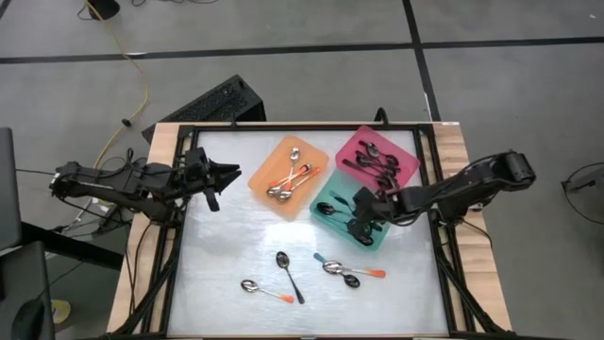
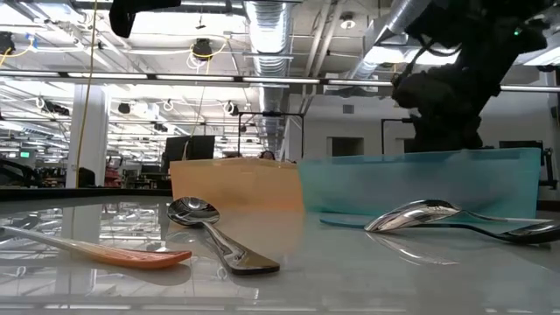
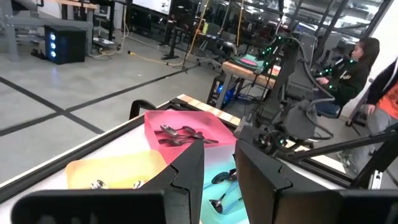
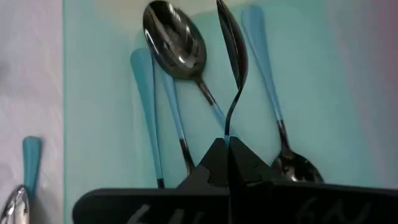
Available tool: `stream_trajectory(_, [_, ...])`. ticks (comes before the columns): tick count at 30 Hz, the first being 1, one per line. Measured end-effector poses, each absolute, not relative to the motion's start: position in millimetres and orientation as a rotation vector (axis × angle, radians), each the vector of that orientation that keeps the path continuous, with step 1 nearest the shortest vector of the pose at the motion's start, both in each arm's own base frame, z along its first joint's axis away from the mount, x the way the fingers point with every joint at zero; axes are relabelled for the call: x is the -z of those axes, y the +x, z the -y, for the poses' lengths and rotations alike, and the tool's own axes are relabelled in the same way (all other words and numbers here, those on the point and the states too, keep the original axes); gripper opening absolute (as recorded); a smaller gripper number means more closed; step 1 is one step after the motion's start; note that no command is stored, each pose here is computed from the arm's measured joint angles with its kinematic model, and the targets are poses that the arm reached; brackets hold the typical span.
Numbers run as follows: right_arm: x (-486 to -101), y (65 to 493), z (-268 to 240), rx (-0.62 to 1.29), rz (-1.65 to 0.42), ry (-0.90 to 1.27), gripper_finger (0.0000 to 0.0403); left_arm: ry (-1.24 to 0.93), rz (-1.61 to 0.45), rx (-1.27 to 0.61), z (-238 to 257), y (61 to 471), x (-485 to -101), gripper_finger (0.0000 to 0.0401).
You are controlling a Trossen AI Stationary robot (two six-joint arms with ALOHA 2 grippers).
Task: Sort silverware by color (type)
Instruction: Put the blue spoon into the blue bin, then put the orange spoon into the orange bin
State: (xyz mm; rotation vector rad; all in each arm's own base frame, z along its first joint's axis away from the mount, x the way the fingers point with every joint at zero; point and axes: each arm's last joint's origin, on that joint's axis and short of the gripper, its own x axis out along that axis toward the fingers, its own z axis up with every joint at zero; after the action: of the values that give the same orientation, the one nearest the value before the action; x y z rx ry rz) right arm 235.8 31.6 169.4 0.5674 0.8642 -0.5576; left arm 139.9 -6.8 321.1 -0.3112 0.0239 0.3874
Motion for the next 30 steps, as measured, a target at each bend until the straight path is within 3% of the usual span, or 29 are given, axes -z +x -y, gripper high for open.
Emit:
stream_trajectory(9, [-166.9,235.2,-32.1,0.557,-0.892,0.584,0.0009,-0.312,-0.025,-0.388,6.8,139.9,-320.9,0.0076])
stream_trajectory(23, [-187.3,228.7,-29.7,0.512,-0.814,0.604,0.0092,-0.315,-0.077,-0.398,6.7,139.1,-315.4,0.0076])
stream_trajectory(30, [-219.1,219.8,-22.8,0.420,-0.704,0.651,0.0127,-0.328,-0.160,-0.347,8.4,138.4,-308.0,0.0076])
